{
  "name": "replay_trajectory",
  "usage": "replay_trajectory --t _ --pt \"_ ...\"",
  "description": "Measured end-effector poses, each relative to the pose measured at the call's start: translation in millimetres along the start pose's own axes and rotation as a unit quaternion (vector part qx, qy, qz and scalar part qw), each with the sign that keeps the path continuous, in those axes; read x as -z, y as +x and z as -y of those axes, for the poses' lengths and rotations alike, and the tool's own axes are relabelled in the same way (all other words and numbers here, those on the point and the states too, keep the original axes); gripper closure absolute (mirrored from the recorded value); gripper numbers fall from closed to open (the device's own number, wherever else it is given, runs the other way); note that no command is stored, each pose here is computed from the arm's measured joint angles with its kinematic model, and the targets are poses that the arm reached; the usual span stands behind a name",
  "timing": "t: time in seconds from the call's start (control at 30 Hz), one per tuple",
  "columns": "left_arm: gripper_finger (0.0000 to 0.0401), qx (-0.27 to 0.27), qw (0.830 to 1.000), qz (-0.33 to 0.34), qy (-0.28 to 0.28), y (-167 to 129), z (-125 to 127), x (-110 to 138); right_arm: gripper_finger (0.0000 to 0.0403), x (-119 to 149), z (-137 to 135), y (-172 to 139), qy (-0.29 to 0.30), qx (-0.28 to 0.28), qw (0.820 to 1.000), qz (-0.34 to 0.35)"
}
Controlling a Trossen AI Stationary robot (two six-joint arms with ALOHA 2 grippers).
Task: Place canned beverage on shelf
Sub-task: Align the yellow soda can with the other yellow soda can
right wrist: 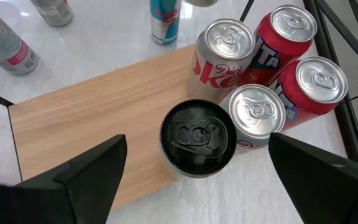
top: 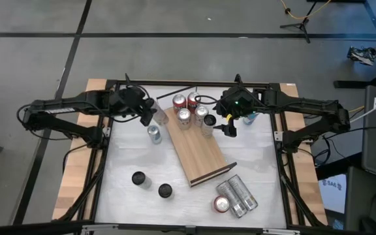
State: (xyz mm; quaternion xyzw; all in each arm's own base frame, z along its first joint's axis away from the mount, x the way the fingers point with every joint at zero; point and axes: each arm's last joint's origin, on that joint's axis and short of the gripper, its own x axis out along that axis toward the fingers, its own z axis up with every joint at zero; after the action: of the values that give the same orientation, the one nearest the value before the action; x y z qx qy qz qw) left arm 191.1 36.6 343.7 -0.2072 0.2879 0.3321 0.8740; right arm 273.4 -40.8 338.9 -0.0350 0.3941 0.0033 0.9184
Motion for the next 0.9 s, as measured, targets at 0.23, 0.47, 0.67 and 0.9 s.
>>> replay_trajectory --t 0.23,0.47,0.67,0.9 --pt "0.0131 0.104 0.993 0.030 0.050 3.9 27.4 -5.2 0.0015 -0.1 0.0 -0.1 0.000 0.000 1.000 0.001" --pt "0.0131 0.158 0.981 0.037 0.104 20.0 63.9 2.5 0.0015 -0.1 0.0 0.0 0.000 0.000 1.000 0.000" --pt "0.0131 0.163 0.978 0.016 0.132 47.8 90.7 16.0 0.0015 -0.1 -0.1 0.0 0.000 0.000 1.000 0.000" --pt "0.0131 0.157 0.975 -0.008 0.156 82.4 113.4 33.6 0.0015 -0.1 -0.1 0.0 0.000 0.000 1.000 0.000"
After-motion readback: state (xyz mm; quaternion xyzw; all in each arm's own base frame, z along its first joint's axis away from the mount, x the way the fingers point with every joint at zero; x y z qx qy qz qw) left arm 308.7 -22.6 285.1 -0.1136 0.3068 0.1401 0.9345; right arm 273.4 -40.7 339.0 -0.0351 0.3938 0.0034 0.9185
